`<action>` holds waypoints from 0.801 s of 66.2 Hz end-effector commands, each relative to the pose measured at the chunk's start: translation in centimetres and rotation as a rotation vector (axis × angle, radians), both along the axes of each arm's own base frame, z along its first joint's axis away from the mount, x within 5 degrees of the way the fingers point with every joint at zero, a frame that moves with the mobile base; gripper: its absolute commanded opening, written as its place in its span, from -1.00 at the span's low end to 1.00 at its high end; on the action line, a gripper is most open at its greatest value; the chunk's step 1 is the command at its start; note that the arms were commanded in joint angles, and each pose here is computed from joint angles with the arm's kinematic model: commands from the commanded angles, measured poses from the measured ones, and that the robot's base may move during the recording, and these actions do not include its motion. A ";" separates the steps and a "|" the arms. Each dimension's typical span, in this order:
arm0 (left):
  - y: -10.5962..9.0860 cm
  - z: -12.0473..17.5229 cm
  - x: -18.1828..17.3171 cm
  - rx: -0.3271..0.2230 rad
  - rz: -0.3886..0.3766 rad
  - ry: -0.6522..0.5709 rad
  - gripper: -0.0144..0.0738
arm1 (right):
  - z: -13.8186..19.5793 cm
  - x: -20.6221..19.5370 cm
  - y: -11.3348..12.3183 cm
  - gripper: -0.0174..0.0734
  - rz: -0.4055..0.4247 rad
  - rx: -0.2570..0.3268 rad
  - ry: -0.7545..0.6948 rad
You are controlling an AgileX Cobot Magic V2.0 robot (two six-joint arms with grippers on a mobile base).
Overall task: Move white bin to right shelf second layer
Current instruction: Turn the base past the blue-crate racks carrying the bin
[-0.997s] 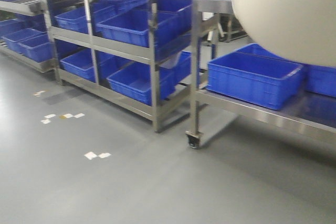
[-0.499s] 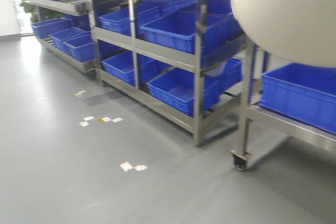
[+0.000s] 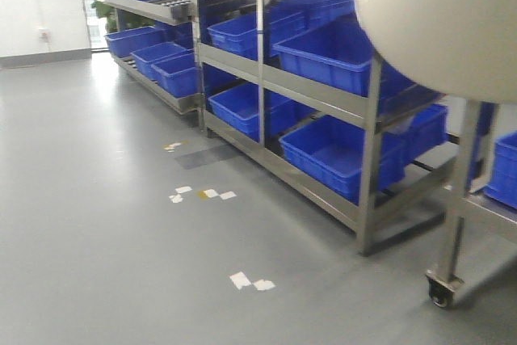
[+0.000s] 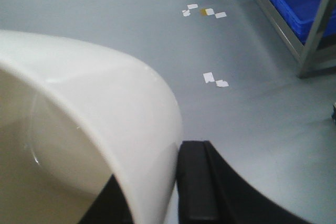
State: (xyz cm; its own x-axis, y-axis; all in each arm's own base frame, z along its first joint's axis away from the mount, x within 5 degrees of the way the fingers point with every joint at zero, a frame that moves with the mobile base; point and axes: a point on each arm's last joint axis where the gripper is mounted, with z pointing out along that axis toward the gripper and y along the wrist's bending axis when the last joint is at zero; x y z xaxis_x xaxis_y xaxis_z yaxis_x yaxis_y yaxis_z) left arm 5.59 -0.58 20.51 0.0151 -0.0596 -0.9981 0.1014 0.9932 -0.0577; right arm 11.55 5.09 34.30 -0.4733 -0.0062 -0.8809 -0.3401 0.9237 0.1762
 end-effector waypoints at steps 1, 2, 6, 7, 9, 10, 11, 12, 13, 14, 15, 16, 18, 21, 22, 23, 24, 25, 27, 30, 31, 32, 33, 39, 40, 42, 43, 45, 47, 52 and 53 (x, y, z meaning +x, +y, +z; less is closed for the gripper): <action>0.0 -0.5 0.1 -0.014 0.000 -0.050 -0.48 | 1.7 0.2 0.0 -0.50 -0.010 0.048 -0.112; 0.0 -0.5 0.1 -0.014 0.000 -0.050 -0.48 | 1.7 0.2 0.0 -0.50 -0.010 0.048 -0.112; 0.0 -0.5 0.1 -0.014 0.000 -0.050 -0.48 | 1.7 0.2 0.0 -0.50 -0.010 0.048 -0.112; 0.0 -0.5 0.1 -0.014 0.000 -0.050 -0.48 | 1.7 0.2 0.0 -0.50 -0.010 0.048 -0.112; 0.0 -0.5 0.1 -0.014 0.000 -0.050 -0.48 | 1.7 0.2 0.0 -0.50 -0.010 0.048 -0.112; 0.0 -0.5 0.1 -0.014 0.000 -0.050 -0.48 | 1.7 0.2 0.0 -0.50 -0.010 0.048 -0.112; 0.0 -0.5 0.1 -0.014 0.000 -0.050 -0.48 | 1.7 0.2 0.0 -0.50 -0.010 0.048 -0.112; 0.0 -0.5 0.1 -0.014 0.000 -0.050 -0.48 | 1.7 0.2 0.0 -0.50 -0.010 0.048 -0.112; 0.0 -0.5 0.1 -0.014 0.000 -0.050 -0.48 | 1.7 0.2 0.0 -0.50 -0.010 0.048 -0.112; 0.0 -0.5 0.1 -0.014 0.000 -0.050 -0.48 | 1.7 0.2 0.0 -0.50 -0.010 0.048 -0.112; 0.0 -0.5 0.1 -0.014 0.000 -0.050 -0.48 | 1.7 0.2 0.0 -0.50 -0.010 0.048 -0.112; 0.0 -0.5 0.1 -0.014 0.000 -0.050 -0.48 | 1.7 0.2 0.0 -0.50 -0.010 0.048 -0.112; 0.0 -0.5 0.1 -0.014 0.000 -0.050 -0.48 | 1.7 0.2 0.0 -0.50 -0.010 0.048 -0.112; 0.0 -0.5 0.1 -0.014 0.000 -0.050 -0.48 | 1.7 0.2 0.0 -0.50 -0.010 0.048 -0.112; 0.0 -0.5 0.1 -0.014 0.000 -0.050 -0.48 | 1.7 0.2 0.0 -0.50 -0.010 0.048 -0.112; 0.0 -0.5 0.1 -0.014 0.000 -0.050 -0.48 | 1.7 0.2 0.0 -0.50 -0.010 0.048 -0.112; 0.0 -0.5 0.1 -0.014 0.000 -0.050 -0.48 | 1.7 0.2 0.0 -0.50 -0.010 0.048 -0.112; 0.0 -0.5 0.1 -0.014 0.000 -0.050 -0.48 | 1.7 0.2 0.0 -0.50 -0.010 0.048 -0.112; 0.0 -0.5 0.1 -0.014 0.000 -0.050 -0.48 | 1.7 0.2 0.0 -0.50 -0.010 0.048 -0.112; 0.0 -0.5 0.1 -0.014 0.000 -0.050 -0.48 | 1.7 0.2 0.0 -0.50 -0.010 0.048 -0.112; 0.0 -0.5 0.1 -0.014 0.000 -0.050 -0.48 | 1.7 0.2 0.0 -0.50 -0.010 0.048 -0.112; 0.0 -0.5 0.1 -0.014 0.000 -0.050 -0.48 | 1.7 0.2 0.0 -0.50 -0.010 0.048 -0.112; 0.0 -0.5 0.1 -0.014 0.000 -0.050 -0.48 | 1.7 0.2 0.0 -0.50 -0.010 0.048 -0.112; 0.0 -0.5 0.1 -0.014 0.000 -0.050 -0.48 | 1.7 0.2 0.0 -0.50 -0.010 0.048 -0.112; 0.0 -0.5 0.1 -0.014 0.000 -0.050 -0.48 | 1.7 0.2 0.0 -0.50 -0.010 0.048 -0.112; 0.0 -0.5 0.1 -0.014 0.000 -0.050 -0.48 | 1.7 0.2 0.0 -0.50 -0.010 0.048 -0.112; 0.0 -0.5 0.1 -0.014 0.000 -0.050 -0.48 | 1.7 0.2 0.0 -0.50 -0.010 0.048 -0.112; 0.0 -0.5 0.1 -0.014 0.000 -0.050 -0.48 | 1.7 0.2 0.0 -0.50 -0.010 0.048 -0.112; 0.0 -0.5 0.1 -0.014 0.000 -0.050 -0.48 | 1.7 0.2 0.0 -0.50 -0.010 0.048 -0.112; 0.0 -0.5 0.1 -0.014 0.000 -0.050 -0.48 | 1.7 0.2 0.0 -0.50 -0.010 0.048 -0.112; 0.0 -0.5 0.1 -0.014 0.000 -0.050 -0.48 | 1.7 0.2 0.0 -0.50 -0.010 0.048 -0.112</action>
State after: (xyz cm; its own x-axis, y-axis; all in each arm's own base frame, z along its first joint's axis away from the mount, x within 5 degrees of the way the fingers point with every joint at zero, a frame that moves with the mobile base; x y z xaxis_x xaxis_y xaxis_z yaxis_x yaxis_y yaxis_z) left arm 5.59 -0.58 20.51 0.0151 -0.0596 -0.9981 0.1014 0.9932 -0.0577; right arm 11.55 5.09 34.30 -0.4733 -0.0062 -0.8809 -0.3401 0.9237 0.1762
